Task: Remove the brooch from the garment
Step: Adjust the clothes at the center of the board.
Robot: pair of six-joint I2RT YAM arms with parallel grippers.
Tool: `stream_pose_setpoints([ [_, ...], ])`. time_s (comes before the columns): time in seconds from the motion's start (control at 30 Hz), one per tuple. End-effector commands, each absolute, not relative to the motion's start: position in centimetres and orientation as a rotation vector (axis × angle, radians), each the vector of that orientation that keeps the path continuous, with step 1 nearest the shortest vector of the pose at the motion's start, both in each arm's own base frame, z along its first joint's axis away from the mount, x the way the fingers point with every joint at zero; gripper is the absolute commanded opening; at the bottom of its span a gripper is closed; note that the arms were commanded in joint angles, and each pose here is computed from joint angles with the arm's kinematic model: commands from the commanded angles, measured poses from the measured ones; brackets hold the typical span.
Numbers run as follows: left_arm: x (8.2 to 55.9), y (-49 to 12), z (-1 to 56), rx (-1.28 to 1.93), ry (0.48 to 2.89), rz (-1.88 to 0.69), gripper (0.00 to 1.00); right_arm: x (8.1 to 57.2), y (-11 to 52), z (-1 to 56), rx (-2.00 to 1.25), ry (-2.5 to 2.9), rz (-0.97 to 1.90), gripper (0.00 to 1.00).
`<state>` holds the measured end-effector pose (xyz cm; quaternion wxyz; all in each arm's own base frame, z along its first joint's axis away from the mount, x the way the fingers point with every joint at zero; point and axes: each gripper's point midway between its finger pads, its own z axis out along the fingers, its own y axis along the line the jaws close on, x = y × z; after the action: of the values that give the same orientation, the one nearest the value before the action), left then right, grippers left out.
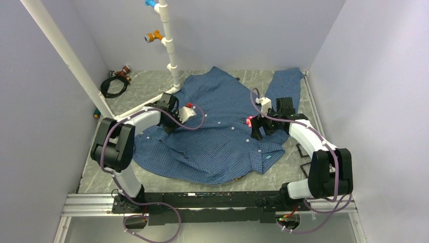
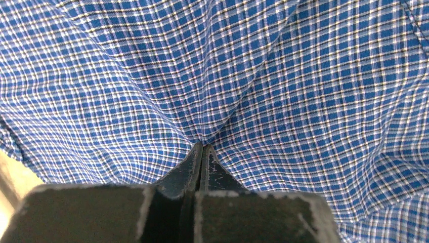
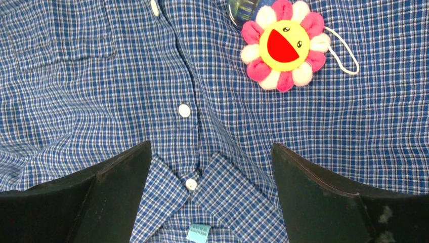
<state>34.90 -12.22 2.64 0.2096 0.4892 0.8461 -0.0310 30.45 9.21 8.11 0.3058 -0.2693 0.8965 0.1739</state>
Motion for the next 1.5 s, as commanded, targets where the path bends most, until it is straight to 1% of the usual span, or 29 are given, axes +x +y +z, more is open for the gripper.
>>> stream_pose_setpoints([
  [0.0,32.5,-9.4,3.7,1.417,2.354,-0.051,0.0,30.4,10.6,9.0,-0.791,2.322,0.513,0.88],
  [0.13,30.8,-7.8,3.3,1.494,2.346,-0.027,0.0,30.8,11.1,9.4,-0.78,2.312,0.532,0.81],
  [0.23,30.7,-7.9,4.0,1.497,2.295,-0.028,0.0,30.9,11.8,10.0,-0.792,2.294,0.546,0.74],
  [0.27,30.8,-8.5,4.7,1.476,2.276,-0.069,0.04,30.9,12.2,10.0,-0.811,2.285,0.542,0.71],
  [0.3,31.0,-9.5,5.7,1.452,2.246,-0.127,0.13,30.9,12.5,9.9,-0.829,2.279,0.531,0.7],
  [0.37,31.6,-11.8,7.9,1.391,2.185,-0.253,0.38,31.0,13.1,9.6,-0.865,2.274,0.494,0.67],
  [0.47,33.0,-15.4,11.5,1.291,2.07,-0.424,0.64,31.8,13.3,8.7,-0.906,2.287,0.431,0.65],
  [0.5,33.7,-16.5,12.5,1.259,2.039,-0.457,0.68,32.2,13.2,8.5,-0.903,2.29,0.416,0.63],
  [0.63,36.8,-20.2,15.6,1.168,1.964,-0.563,0.73,33.0,13.0,8.1,-0.926,2.307,0.388,0.6],
  [0.73,38.0,-22.5,14.7,1.172,1.982,-0.617,0.73,32.9,12.9,7.6,-0.942,2.316,0.383,0.57],
  [0.77,38.3,-23.0,14.0,1.182,1.996,-0.626,0.73,32.9,12.7,7.4,-0.948,2.322,0.375,0.54],
  [0.9,37.7,-24.5,10.3,1.229,2.07,-0.695,0.75,32.1,12.6,6.8,-0.974,2.347,0.385,0.38],
  [0.93,37.6,-24.7,9.8,1.233,2.081,-0.707,0.87,31.8,12.6,6.8,-0.982,2.347,0.396,0.34],
  [0.97,37.3,-24.8,9.3,1.237,2.088,-0.72,0.89,31.5,12.7,6.8,-0.989,2.348,0.407,0.31],
  [1.07,36.6,-25.2,8.3,1.242,2.101,-0.747,0.9,30.8,13.0,6.8,-1.011,2.345,0.425,0.15],
  [1.13,36.3,-25.4,8.2,1.25,2.105,-0.758,0.86,30.6,13.1,6.8,-1.021,2.345,0.431,0.04],
  [1.17,36.3,-25.4,8.1,1.255,2.104,-0.748,0.82,30.4,13.2,6.8,-1.027,2.344,0.434,0.0],
  [1.3,36.3,-24.8,7.3,1.298,2.15,-0.669,0.56,29.9,13.7,7.4,-1.039,2.327,0.47,0.0],
  [1.37,36.1,-24.1,6.7,1.327,2.177,-0.627,0.45,29.6,13.9,7.7,-1.048,2.313,0.493,0.0],
  [1.4,35.9,-23.4,6.2,1.343,2.194,-0.59,0.43,29.4,14.0,7.9,-1.054,2.307,0.501,0.0],
  [1.43,35.8,-23.0,6.0,1.36,2.195,-0.559,0.45,29.2,14.1,8.0,-1.057,2.301,0.506,0.0],
  [1.47,35.7,-22.6,5.9,1.374,2.189,-0.538,0.52,29.1,14.1,8.1,-1.065,2.297,0.51,0.0],
])
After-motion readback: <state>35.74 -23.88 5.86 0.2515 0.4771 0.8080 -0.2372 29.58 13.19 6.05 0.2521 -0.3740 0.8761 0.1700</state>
